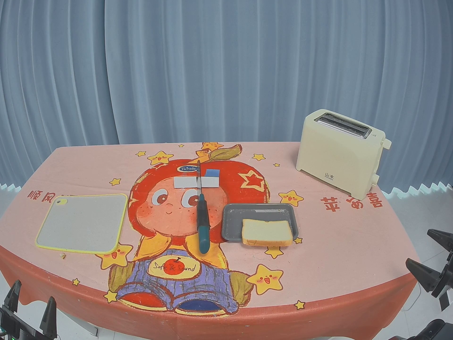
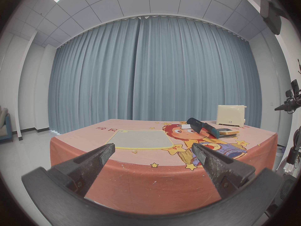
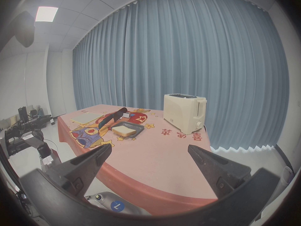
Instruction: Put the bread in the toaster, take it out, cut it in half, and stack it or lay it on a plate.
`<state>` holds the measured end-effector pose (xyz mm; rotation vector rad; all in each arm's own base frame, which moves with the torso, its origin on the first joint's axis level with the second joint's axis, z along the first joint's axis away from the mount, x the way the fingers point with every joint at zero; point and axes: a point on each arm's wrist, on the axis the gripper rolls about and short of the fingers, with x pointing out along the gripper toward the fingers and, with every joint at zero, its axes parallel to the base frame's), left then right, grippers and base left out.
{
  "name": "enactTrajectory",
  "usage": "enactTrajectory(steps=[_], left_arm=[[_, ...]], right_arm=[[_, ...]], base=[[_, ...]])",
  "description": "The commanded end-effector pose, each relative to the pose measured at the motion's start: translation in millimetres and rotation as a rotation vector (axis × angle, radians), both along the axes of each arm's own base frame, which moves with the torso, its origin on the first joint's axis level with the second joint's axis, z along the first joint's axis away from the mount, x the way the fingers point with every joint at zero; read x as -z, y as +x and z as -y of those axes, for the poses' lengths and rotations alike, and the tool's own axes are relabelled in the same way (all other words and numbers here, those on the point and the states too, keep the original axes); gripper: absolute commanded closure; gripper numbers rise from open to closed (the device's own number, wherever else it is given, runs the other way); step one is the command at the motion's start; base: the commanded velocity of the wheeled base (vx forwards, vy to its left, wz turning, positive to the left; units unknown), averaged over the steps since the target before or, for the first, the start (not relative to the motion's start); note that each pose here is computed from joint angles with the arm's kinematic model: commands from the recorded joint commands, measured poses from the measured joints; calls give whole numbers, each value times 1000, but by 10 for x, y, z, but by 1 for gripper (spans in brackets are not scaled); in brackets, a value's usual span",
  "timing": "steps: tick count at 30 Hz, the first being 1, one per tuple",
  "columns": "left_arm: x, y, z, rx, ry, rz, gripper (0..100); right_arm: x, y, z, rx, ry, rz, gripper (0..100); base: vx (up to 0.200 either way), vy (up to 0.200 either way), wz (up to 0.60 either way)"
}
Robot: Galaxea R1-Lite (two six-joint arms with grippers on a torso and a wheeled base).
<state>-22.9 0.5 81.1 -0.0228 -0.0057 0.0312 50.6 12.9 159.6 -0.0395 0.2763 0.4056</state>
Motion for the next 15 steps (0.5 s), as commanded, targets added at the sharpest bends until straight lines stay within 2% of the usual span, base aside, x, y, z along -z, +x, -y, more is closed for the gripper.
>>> enactTrajectory(steps=[1, 5, 15], left_arm=[[48, 12, 0, -1, 0, -16, 0], [48, 12, 0, -1, 0, -16, 0], [48, 12, 0, -1, 0, -16, 0]], right_arm=[[39, 97, -15, 1, -5, -66, 0], [38, 106, -17, 7, 16, -75, 0], [9, 147, -91, -27, 191, -176, 0]], base=[[0, 0, 0], [0, 0, 0], [0, 0, 0]])
